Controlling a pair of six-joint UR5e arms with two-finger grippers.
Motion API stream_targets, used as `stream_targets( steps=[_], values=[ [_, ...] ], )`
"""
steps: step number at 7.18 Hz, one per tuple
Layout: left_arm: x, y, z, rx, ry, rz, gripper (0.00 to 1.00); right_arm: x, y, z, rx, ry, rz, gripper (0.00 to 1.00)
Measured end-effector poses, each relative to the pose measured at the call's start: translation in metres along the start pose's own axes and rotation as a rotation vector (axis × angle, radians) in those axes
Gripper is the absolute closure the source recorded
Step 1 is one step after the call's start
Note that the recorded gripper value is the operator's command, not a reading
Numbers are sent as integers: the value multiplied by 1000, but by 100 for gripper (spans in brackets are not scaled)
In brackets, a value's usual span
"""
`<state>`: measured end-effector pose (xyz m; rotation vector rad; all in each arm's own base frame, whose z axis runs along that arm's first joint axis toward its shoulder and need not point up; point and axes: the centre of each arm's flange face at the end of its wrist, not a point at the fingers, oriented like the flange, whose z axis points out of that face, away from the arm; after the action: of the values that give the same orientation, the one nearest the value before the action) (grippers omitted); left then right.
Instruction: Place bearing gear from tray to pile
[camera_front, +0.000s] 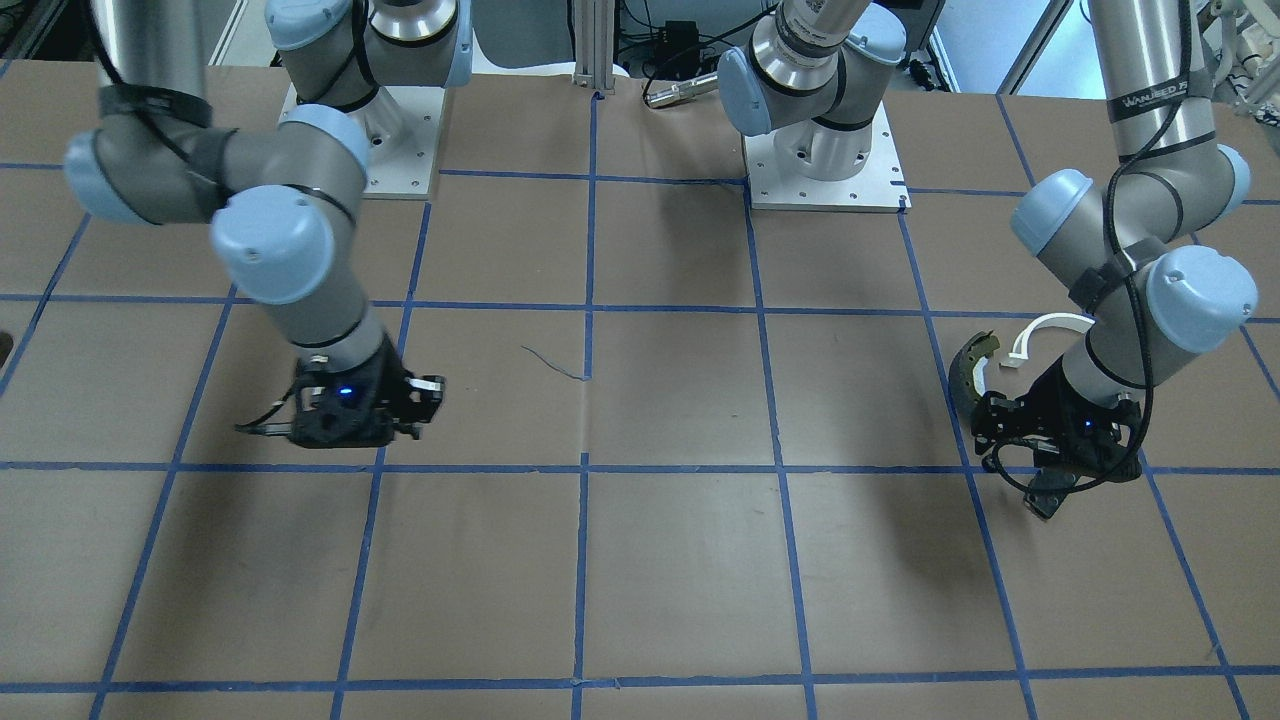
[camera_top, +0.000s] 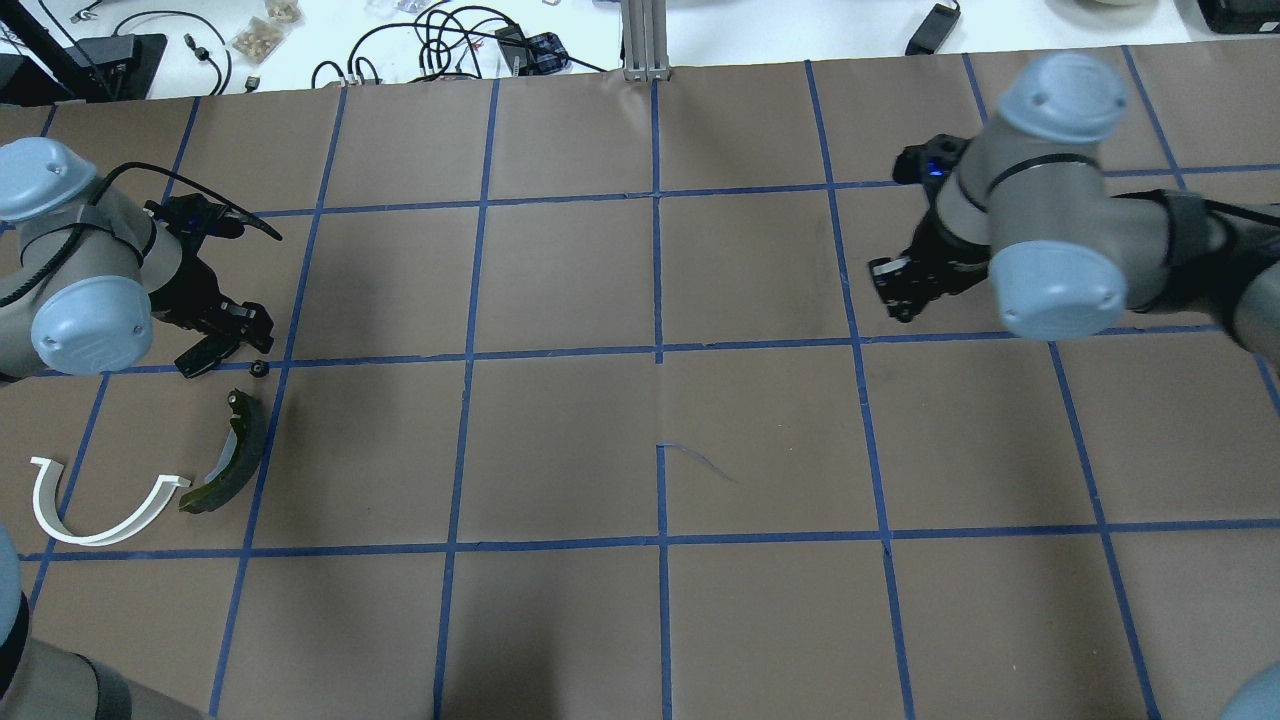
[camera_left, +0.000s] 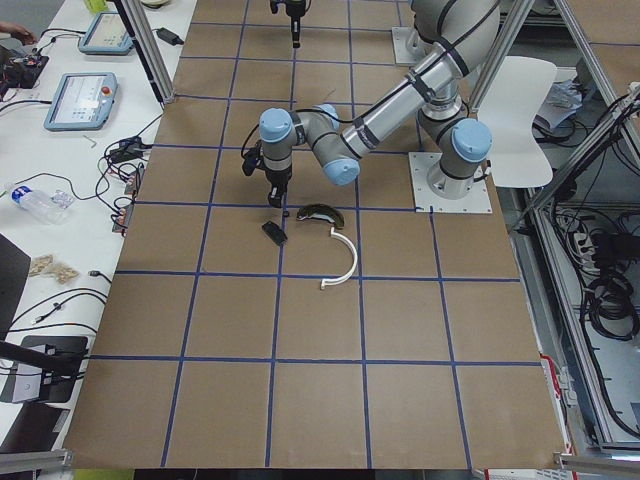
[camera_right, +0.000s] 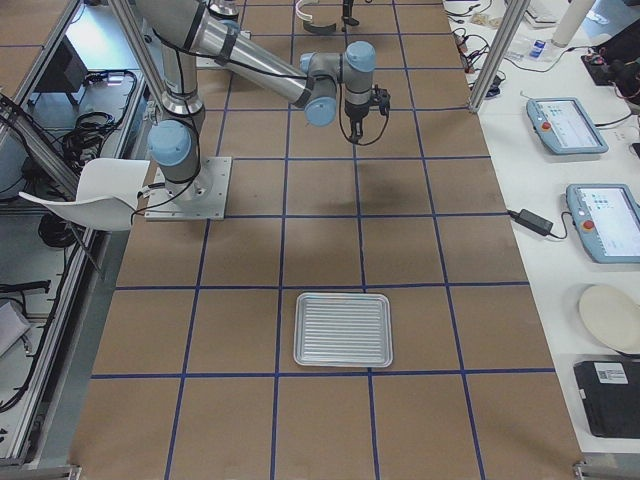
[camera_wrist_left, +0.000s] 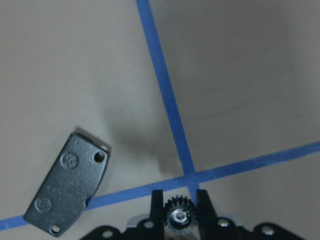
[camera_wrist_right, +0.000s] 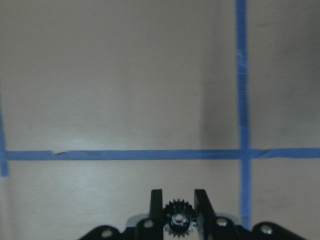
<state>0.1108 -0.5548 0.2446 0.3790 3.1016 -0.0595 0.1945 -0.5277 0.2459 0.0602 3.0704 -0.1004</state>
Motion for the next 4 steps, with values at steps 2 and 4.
stream_targets(
  steps=[2, 4],
  values=[
    [31, -3, -61, 11, -5, 10, 0, -107, 21, 34, 25, -28, 135, 87],
    [72, 0, -112, 16, -6, -17, 0, -188, 24, 58, 32, -25, 142, 37]
  ],
)
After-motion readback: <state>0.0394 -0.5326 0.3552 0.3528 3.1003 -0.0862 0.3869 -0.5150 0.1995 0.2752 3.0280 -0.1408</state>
